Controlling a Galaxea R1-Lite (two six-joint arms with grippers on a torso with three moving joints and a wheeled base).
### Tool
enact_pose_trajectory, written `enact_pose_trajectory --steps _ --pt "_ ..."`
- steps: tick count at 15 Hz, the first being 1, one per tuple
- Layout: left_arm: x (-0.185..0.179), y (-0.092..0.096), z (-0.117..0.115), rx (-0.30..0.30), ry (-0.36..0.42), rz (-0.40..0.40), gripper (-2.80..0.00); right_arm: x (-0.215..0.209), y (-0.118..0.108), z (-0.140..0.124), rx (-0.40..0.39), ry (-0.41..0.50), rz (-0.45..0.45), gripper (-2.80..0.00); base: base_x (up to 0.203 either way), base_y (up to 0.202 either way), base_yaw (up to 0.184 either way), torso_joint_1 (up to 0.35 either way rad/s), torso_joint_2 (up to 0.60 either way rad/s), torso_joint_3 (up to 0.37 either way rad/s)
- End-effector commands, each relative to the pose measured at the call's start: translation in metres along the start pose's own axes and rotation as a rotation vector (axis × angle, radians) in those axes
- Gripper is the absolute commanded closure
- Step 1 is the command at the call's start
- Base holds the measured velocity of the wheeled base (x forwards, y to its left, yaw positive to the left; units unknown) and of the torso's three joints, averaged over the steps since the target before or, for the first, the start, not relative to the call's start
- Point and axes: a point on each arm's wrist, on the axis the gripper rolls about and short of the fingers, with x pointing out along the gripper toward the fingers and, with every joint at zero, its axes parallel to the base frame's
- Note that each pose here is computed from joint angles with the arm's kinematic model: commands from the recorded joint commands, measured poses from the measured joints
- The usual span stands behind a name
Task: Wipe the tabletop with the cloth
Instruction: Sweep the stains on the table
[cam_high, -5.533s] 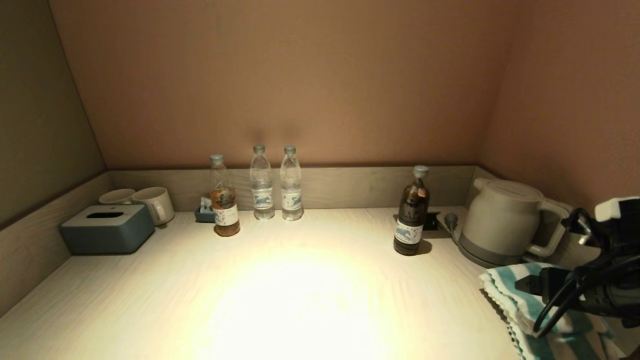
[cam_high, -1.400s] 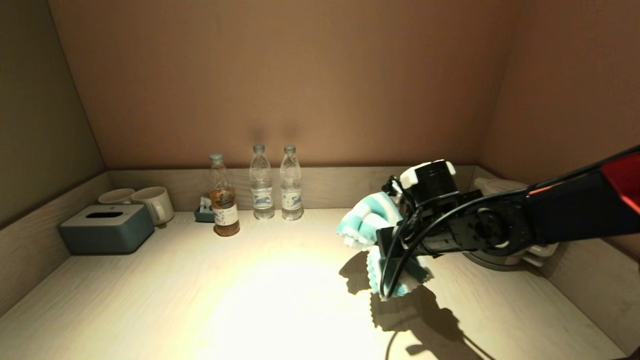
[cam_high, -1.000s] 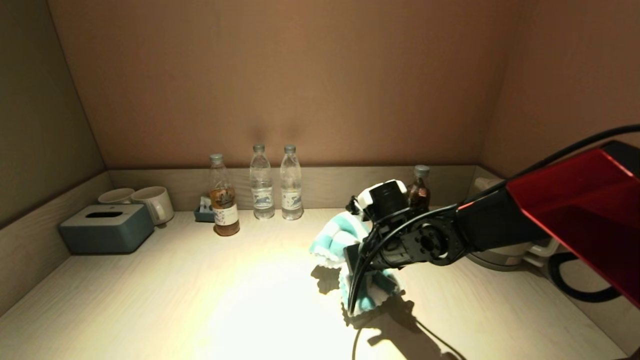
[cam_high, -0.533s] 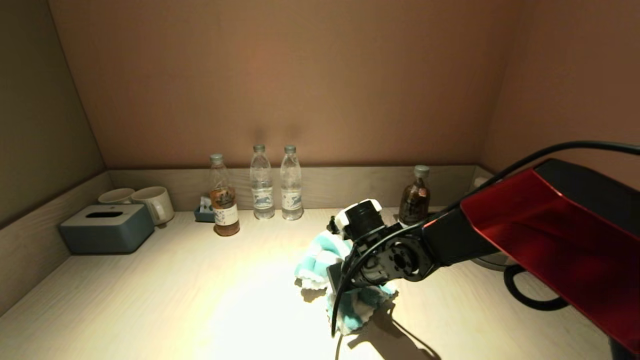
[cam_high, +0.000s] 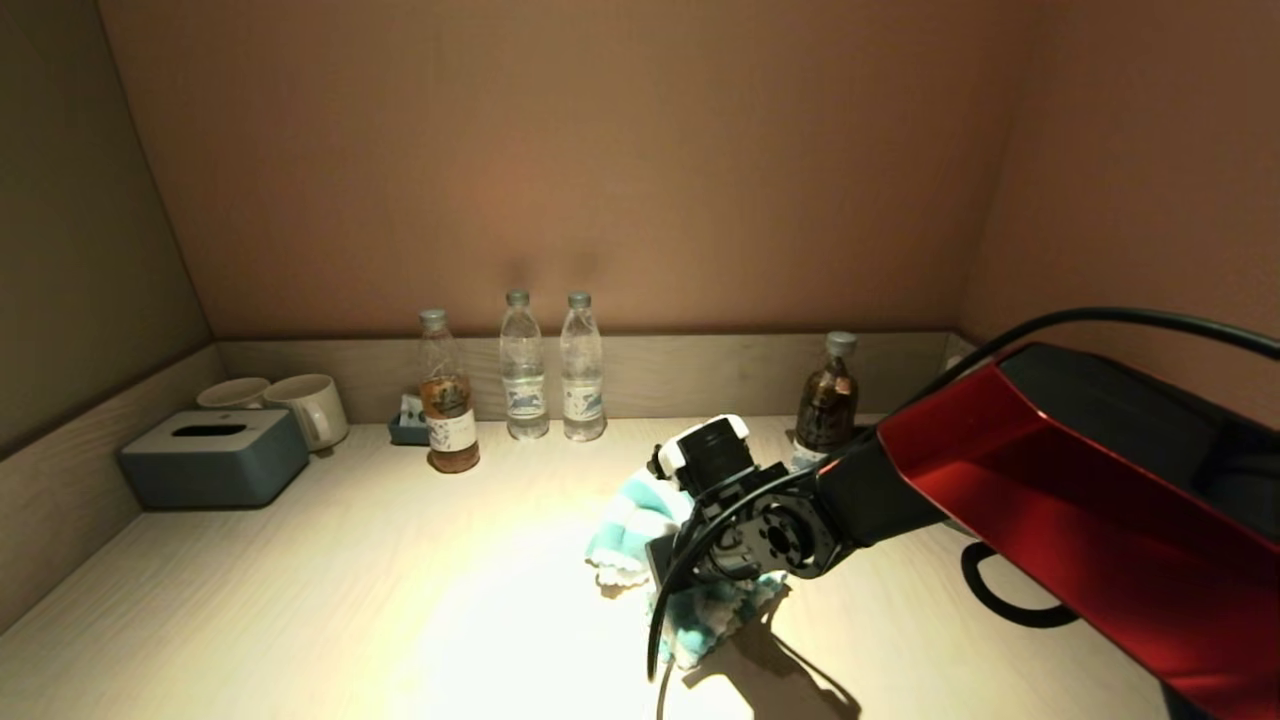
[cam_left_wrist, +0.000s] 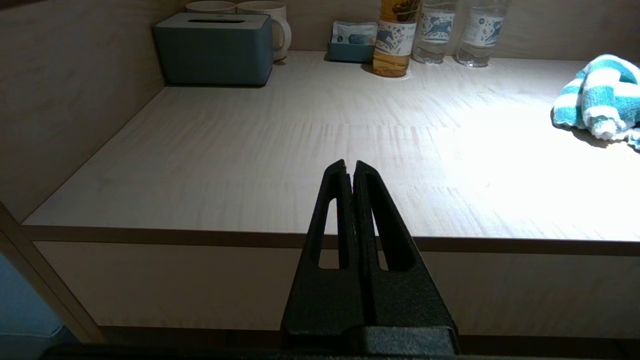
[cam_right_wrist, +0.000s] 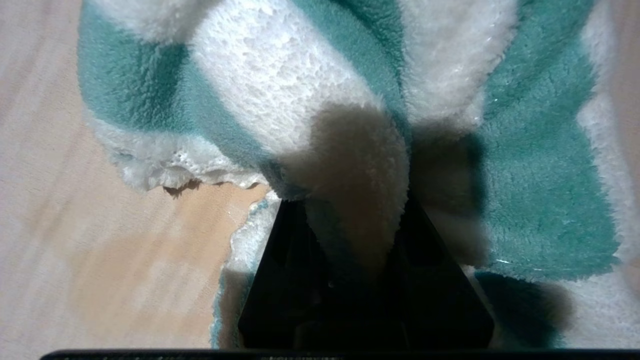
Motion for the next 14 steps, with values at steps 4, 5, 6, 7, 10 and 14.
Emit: enact_pose_trajectory --steps 4,5,6,7,10,14 --pt "0.000 0.000 0.000 -0.001 0.001 0.001 0.00 0.009 0.041 -0.009 -0.078 0.008 0.062 0.00 0.000 0.000 0.000 0.000 0.00 0.000" --pt "0.000 0.000 0.000 -0.001 0.001 0.001 0.00 0.009 0.053 -0.009 -0.101 -0.001 0.083 0.00 0.000 0.000 0.000 0.000 0.00 0.000" --pt "0.000 0.000 0.000 -0.001 0.001 0.001 0.00 0.008 0.063 -0.010 -0.120 -0.005 0.098 0.00 0.000 0.000 0.000 0.000 0.00 0.000" --pt "0.000 0.000 0.000 -0.001 0.001 0.001 0.00 0.004 0.081 -0.013 -0.154 -0.009 0.126 0.00 0.000 0.000 0.000 0.000 0.00 0.000" --pt "0.000 0.000 0.000 -0.001 0.001 0.001 0.00 -0.007 0.116 -0.022 -0.223 -0.020 0.183 0.00 0.000 0.000 0.000 0.000 0.00 0.000" --pt "0.000 0.000 0.000 -0.001 0.001 0.001 0.00 -0.023 0.139 -0.034 -0.276 -0.018 0.223 0.00 0.000 0.000 0.000 0.000 0.00 0.000"
